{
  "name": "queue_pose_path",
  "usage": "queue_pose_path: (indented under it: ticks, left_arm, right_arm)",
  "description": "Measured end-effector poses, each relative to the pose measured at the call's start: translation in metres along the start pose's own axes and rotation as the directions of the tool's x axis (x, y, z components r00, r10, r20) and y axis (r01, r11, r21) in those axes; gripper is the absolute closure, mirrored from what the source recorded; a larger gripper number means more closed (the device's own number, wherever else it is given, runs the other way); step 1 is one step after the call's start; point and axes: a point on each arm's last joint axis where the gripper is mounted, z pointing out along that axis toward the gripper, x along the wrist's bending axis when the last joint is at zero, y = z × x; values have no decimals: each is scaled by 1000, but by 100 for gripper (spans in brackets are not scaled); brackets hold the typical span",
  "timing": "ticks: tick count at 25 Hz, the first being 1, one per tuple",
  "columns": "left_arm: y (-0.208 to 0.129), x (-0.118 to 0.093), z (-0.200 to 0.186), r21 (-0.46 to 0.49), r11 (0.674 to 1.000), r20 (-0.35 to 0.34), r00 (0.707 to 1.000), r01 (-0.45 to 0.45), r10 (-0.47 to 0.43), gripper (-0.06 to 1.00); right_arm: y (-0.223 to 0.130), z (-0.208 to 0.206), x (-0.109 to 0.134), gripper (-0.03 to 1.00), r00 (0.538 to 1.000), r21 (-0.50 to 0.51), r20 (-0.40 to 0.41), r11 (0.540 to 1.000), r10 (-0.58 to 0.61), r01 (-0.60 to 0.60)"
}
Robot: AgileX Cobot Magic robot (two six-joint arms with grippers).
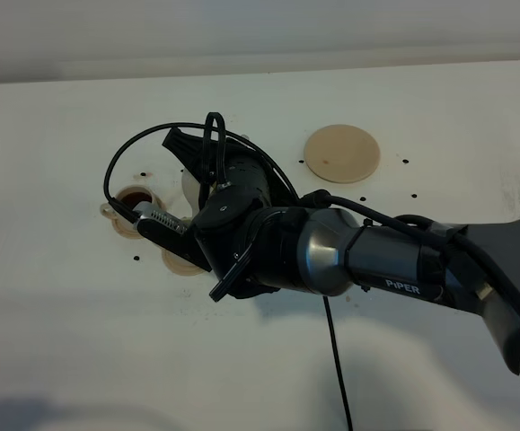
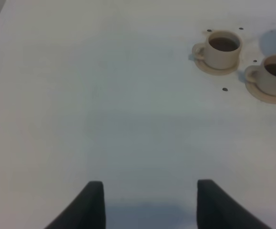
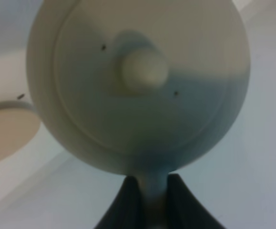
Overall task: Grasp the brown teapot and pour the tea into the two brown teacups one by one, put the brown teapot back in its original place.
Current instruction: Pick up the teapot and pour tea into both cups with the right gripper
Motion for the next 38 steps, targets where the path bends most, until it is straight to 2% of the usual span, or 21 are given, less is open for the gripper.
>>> queue_pose_path:
  ticks: [23, 29, 38]
  left_arm:
    - [0, 0, 0, 0, 1000, 0, 1000, 0, 0, 53]
    - [0, 0, 0, 0, 1000, 0, 1000, 0, 0, 53]
    - [0, 0, 0, 0, 1000, 0, 1000, 0, 0, 53]
  right_arm:
    - [1, 0, 1, 88, 1000, -8, -10, 1000, -12, 12]
    - [3, 0, 4, 88, 994, -28, -47, 995, 98, -99]
    - [3, 0, 7, 88, 955, -11, -86, 958, 284, -285]
